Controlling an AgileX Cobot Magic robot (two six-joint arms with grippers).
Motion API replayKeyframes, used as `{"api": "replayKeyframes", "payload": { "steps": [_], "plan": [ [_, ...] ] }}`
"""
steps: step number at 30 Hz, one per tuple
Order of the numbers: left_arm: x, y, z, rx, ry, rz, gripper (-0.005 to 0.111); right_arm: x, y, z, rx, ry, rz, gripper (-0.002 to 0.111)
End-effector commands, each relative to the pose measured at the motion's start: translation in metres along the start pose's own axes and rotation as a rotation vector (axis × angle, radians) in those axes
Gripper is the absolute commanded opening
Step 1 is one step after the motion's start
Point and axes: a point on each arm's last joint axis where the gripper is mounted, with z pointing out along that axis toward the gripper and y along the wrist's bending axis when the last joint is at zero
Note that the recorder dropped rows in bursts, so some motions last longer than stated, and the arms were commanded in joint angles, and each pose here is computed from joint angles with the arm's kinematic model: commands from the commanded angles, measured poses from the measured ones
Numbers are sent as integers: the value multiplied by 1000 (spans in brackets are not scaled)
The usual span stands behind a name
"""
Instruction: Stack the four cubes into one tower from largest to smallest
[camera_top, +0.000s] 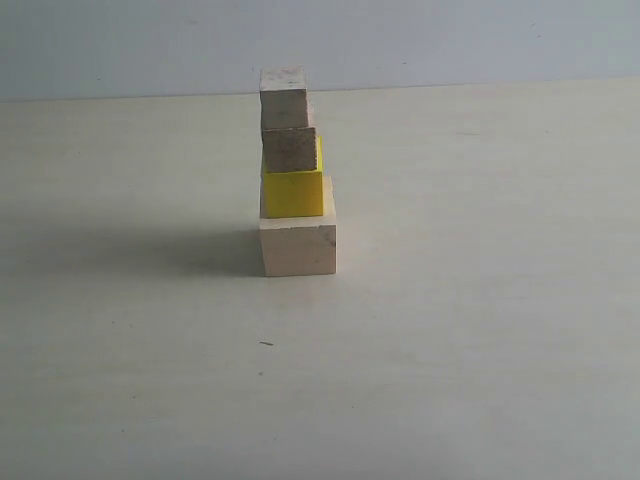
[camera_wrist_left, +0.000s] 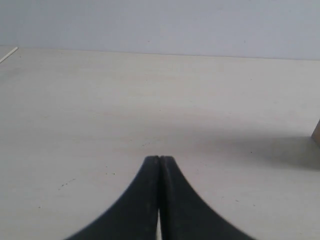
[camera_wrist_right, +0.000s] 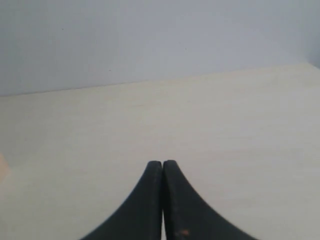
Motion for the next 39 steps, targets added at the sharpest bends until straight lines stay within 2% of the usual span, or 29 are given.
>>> {"api": "replayKeyframes", "payload": {
  "steps": [1,39],
  "plan": [
    [0,0,0,1,-11,2,0,4,0,-1,6,19,-16,0],
    [0,0,0,1,-11,2,0,7,-1,-6,5,22,-29,0]
  ]
}}
